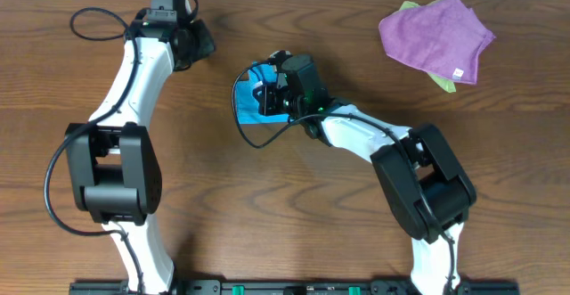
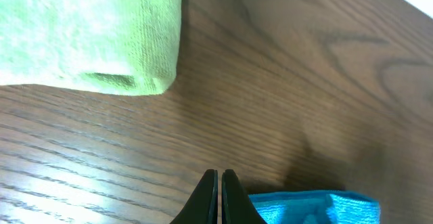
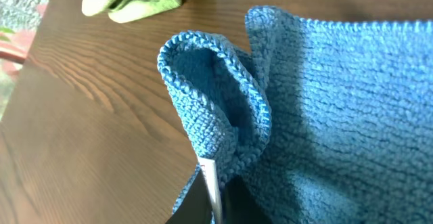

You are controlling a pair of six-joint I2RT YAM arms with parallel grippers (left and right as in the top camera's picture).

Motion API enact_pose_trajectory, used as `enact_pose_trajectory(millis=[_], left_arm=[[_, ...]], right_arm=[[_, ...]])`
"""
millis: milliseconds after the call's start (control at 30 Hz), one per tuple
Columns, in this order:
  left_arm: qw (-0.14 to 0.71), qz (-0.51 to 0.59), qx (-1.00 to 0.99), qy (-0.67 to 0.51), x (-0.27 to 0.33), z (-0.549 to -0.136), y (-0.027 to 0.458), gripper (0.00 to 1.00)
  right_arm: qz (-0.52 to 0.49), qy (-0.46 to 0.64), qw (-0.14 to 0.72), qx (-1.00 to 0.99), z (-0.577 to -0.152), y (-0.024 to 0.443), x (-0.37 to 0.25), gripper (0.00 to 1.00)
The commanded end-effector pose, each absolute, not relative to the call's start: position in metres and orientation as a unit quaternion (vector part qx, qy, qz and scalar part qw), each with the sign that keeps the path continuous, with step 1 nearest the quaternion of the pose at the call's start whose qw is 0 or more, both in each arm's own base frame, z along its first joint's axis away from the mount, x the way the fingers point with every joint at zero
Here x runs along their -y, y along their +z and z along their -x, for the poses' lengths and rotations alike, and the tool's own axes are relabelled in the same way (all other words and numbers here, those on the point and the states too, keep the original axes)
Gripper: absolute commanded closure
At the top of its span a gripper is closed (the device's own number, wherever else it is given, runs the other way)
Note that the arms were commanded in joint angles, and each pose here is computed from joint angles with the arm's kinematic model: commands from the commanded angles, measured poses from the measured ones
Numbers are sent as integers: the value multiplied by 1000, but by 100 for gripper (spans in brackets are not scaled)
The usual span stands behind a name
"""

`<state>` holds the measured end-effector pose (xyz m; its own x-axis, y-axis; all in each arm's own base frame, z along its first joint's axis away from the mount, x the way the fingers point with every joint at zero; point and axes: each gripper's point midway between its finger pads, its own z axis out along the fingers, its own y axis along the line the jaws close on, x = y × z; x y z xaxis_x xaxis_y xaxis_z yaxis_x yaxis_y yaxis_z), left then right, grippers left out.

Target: Fold the cloth

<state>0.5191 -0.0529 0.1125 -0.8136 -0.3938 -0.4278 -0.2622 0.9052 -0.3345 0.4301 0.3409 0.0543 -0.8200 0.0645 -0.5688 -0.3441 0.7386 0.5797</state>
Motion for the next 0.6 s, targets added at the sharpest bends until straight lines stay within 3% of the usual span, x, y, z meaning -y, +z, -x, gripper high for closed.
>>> enact_pose_trajectory(millis=[0,33,133,567], left_arm=[[283,173,-935,-128,43,-525,141,94],[286,175,-933,-129,41,-525,144,94],[291,180,-931,-128,35,-525,149,94],[294,185,-929,-127,29,-525,152,95]], right_arm=[[93,356,289,-884,-428,54,-352,80],[98,362,286,-882,-426,55,-355,71],[114,383,272,-875,-417,59,-364,61],[150,421,254,-858,-398,74,-390,56]])
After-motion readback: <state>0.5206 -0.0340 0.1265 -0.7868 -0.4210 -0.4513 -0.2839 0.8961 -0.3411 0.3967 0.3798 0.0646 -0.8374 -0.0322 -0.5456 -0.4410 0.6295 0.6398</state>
